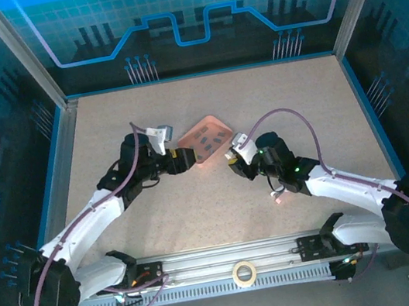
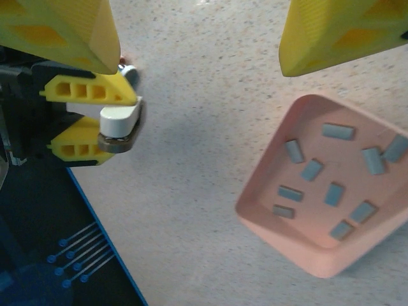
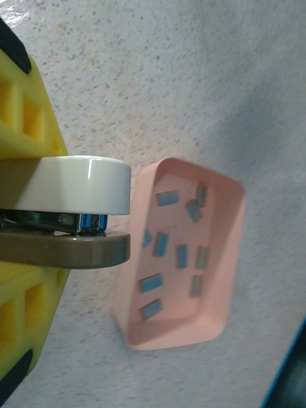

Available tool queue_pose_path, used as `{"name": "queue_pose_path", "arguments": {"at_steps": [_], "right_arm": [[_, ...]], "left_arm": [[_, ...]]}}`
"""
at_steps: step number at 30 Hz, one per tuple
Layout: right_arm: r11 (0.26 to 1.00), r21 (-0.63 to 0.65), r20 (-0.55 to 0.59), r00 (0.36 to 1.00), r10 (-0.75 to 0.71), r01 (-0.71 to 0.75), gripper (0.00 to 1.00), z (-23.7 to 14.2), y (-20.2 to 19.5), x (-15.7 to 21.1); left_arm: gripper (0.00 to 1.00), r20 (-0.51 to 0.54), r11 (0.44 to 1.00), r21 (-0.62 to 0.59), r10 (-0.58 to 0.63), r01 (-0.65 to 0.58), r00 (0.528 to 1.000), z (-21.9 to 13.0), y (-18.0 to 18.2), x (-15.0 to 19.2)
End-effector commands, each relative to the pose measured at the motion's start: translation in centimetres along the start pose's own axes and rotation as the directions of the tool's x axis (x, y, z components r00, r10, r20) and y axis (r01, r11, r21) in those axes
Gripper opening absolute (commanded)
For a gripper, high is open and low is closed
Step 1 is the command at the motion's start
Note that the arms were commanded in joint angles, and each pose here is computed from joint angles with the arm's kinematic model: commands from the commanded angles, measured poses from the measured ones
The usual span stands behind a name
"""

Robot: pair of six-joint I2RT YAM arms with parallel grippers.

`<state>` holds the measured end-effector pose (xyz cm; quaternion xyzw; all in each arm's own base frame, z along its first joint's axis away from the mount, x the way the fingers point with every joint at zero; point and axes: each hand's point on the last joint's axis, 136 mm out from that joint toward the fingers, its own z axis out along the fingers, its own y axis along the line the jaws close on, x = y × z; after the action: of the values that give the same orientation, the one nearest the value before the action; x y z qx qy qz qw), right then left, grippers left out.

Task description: Load the staples into the stapler

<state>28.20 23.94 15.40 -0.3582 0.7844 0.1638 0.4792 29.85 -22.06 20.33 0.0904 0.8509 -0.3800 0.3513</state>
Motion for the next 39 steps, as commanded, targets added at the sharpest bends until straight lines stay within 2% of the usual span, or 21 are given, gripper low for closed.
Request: {"name": "queue_pose_path", "arguments": {"at_steps": [1,11,16,24,28,31,33,36,39], "right_arm": [[0.992,0.016,0.189,0.974,-0.123,0.122,0.35,-0.8,0.8,-4.8],[0.979,0.059,0.235,0.950,-0.204,0.195,0.35,-0.5,2.1,-6.4],[0.976,0.061,0.245,0.944,-0.220,0.211,0.35,-0.5,2.6,-6.8],[0.976,0.055,0.256,0.942,-0.219,0.212,0.35,-0.3,3.0,-7.0],[0.976,0.051,0.260,0.940,-0.218,0.213,0.35,-0.2,3.1,-7.1],[0.976,0.052,0.270,0.938,-0.218,0.212,0.36,-0.4,3.1,-7.2],[0.978,0.052,0.272,0.939,-0.209,0.202,0.42,-0.7,3.1,-7.0],[0.984,0.021,0.250,0.952,-0.176,0.176,0.60,-1.4,3.0,-6.1],[0.983,-0.094,0.222,0.966,-0.135,0.159,0.65,-2.8,3.6,-4.7]], "left_arm": [[0.68,0.013,0.994,0.103,0.027,-0.028,1.000,0.6,-3.3,-1.4],[0.64,-0.040,0.983,0.163,0.094,-0.086,0.995,3.0,-6.5,-0.8],[0.63,-0.056,0.982,0.160,0.109,-0.099,0.992,3.8,-6.8,-0.4],[0.54,-0.072,0.982,0.141,0.141,-0.130,0.987,4.3,-6.6,0.1],[0.43,-0.074,0.982,0.126,0.154,-0.144,0.985,4.4,-6.4,0.2],[0.30,-0.077,0.978,0.119,0.180,-0.170,0.981,4.4,-6.2,0.4],[0.22,-0.077,0.970,0.113,0.223,-0.214,0.972,4.3,-6.0,0.4],[0.15,-0.068,0.939,0.113,0.333,-0.324,0.940,4.1,-5.8,0.6],[0.08,-0.058,0.872,0.140,0.481,-0.470,0.875,3.8,-6.0,1.1]]}}
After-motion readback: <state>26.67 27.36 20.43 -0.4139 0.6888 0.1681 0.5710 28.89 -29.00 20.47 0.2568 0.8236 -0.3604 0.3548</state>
